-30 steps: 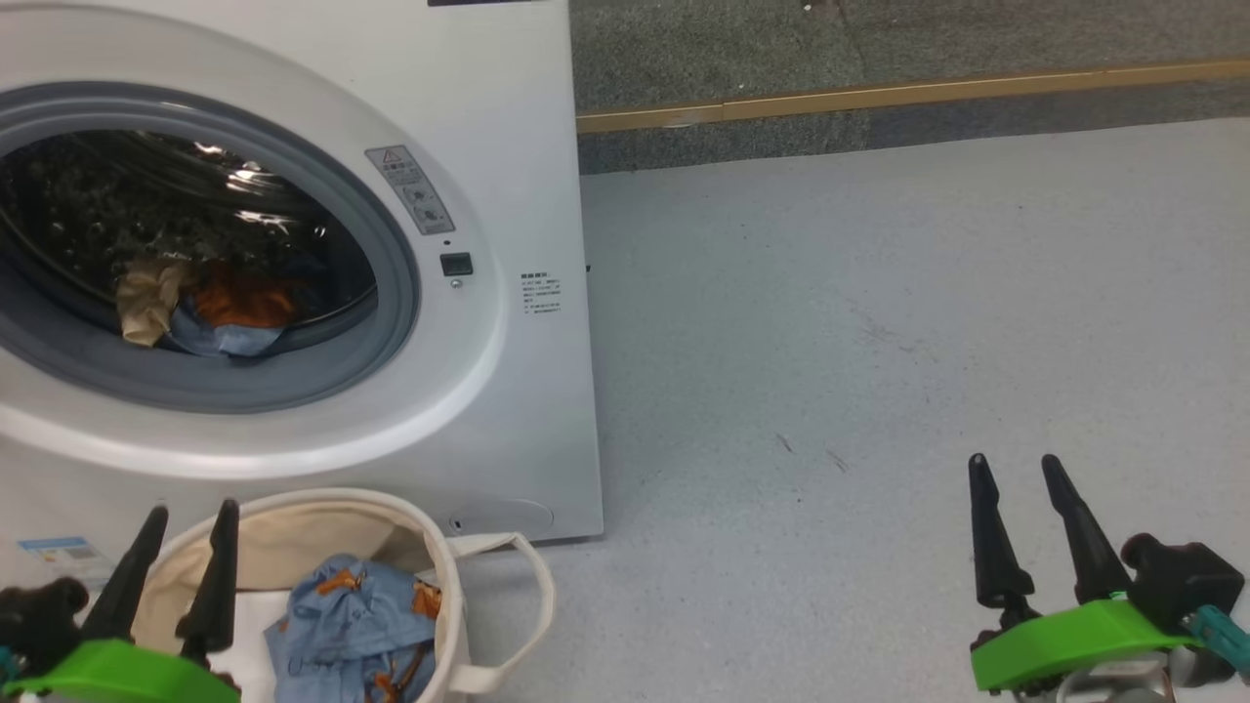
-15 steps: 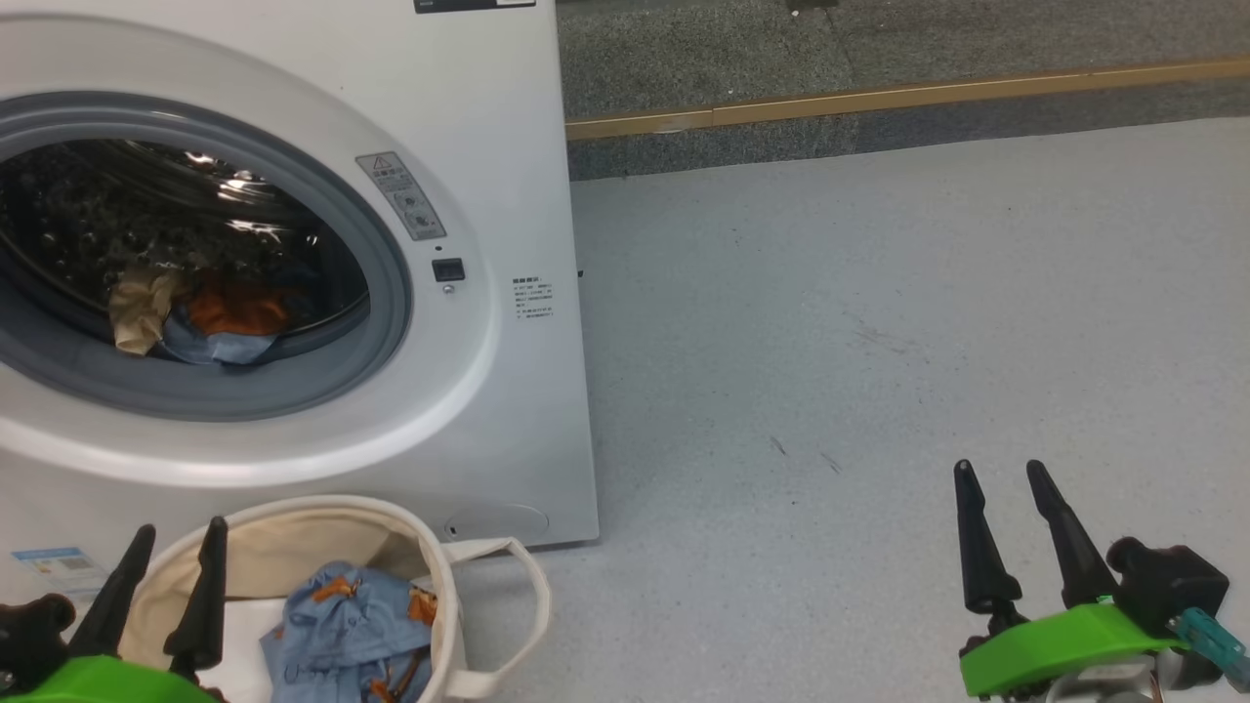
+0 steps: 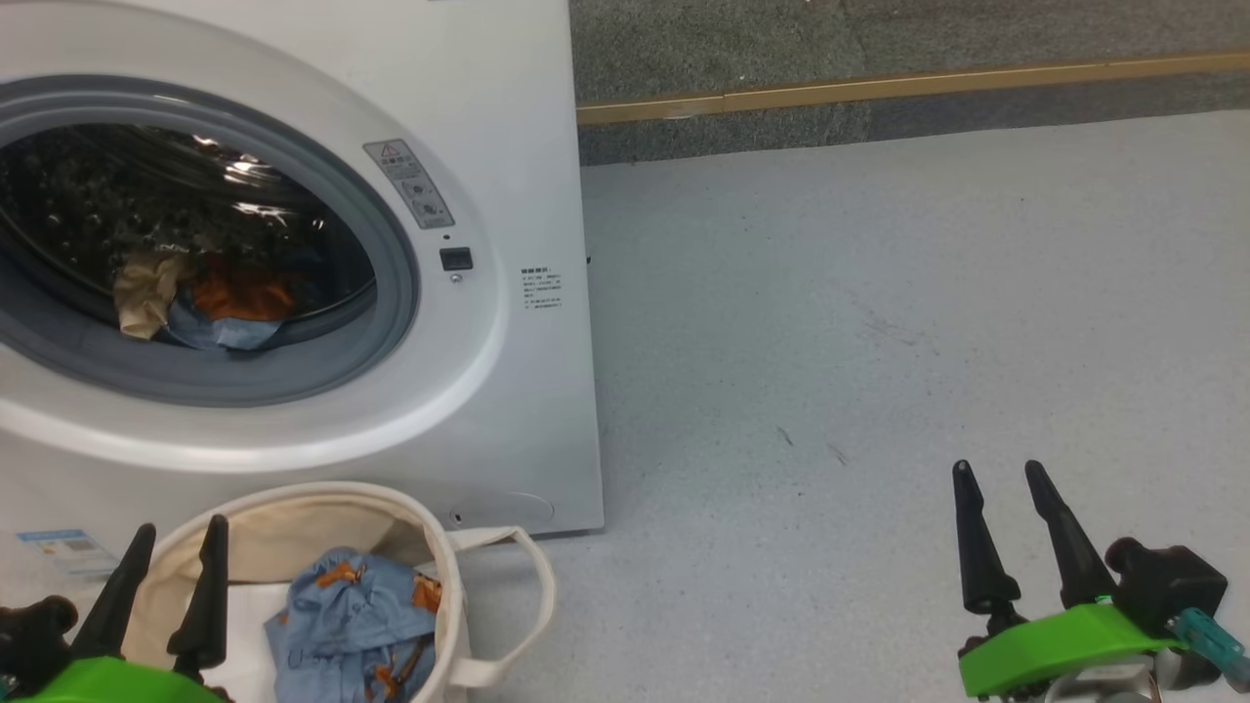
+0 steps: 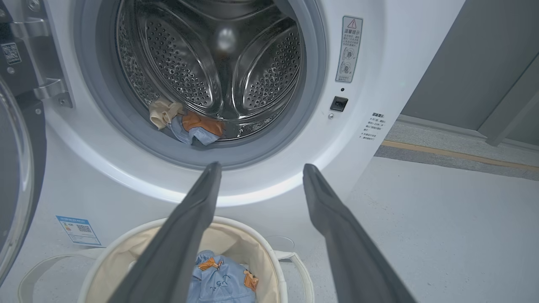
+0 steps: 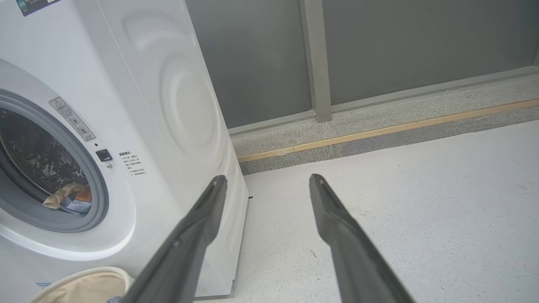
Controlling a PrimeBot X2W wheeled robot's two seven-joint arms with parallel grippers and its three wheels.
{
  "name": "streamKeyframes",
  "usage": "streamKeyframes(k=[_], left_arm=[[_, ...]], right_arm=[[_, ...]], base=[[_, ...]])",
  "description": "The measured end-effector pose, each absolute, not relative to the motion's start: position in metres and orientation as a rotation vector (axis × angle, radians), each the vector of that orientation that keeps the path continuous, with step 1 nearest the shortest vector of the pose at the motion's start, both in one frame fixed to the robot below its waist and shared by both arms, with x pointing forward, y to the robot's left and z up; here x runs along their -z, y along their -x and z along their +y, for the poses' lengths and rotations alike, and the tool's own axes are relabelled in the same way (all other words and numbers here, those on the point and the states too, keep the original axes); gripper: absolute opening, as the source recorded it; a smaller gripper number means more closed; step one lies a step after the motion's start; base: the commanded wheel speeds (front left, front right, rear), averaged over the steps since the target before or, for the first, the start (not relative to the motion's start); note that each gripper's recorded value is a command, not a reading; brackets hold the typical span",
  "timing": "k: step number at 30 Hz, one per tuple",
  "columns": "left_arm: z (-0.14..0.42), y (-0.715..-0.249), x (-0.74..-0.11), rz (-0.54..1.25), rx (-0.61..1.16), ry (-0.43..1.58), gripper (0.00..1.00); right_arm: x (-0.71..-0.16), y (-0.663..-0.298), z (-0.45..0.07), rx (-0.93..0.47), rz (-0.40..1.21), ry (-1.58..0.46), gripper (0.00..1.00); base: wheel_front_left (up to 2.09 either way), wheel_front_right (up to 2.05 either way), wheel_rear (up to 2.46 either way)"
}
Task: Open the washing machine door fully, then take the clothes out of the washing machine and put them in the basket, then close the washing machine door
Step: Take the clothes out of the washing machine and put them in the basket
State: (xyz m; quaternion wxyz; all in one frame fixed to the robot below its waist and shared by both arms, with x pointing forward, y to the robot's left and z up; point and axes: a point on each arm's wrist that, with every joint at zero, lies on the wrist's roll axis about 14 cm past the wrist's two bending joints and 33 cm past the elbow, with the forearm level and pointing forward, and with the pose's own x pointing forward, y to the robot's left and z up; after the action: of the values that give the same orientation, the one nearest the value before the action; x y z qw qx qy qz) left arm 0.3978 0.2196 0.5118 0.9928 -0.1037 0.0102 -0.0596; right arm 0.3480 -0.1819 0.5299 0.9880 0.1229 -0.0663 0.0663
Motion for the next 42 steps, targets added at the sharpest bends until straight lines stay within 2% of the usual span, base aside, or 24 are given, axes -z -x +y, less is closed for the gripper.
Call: streamKeyframes(k=[15, 20, 24, 31, 36, 42], left_arm=[[0.223, -0.4, -0.504, 0.04, 0.101, 0.223, 1.0], [0.217, -0.415, -0.507, 0.046, 0.123, 0.277, 1.0], [0.211, -0.442, -0.508, 0.073, 0.141, 0.259, 1.0], [0.203, -0.515, -0.503, 0.172, 0.148, 0.087, 1.0], [0.211, -0.569, -0.498, 0.24, 0.086, -0.005, 1.0], [0.228, -0.611, -0.465, 0.399, -0.025, -0.034, 1.0]], right_arm=[[-0.525, -0.351, -0.18, -0.136, -0.116, -0.251, 1.0], [-0.522, -0.356, -0.181, -0.127, -0.108, -0.257, 1.0], [-0.515, -0.362, -0.184, -0.116, -0.09, -0.263, 1.0], [-0.506, -0.384, -0.187, -0.107, -0.064, -0.26, 1.0], [-0.49, -0.397, -0.196, -0.081, -0.026, -0.251, 1.0], [-0.474, -0.411, -0.21, -0.048, 0.008, -0.229, 1.0]], base=[[0.0, 0.0, 0.0], [0.0, 0.0, 0.0], [0.0, 0.0, 0.0], [0.0, 0.0, 0.0], [0.0, 0.0, 0.0], [0.0, 0.0, 0.0]])
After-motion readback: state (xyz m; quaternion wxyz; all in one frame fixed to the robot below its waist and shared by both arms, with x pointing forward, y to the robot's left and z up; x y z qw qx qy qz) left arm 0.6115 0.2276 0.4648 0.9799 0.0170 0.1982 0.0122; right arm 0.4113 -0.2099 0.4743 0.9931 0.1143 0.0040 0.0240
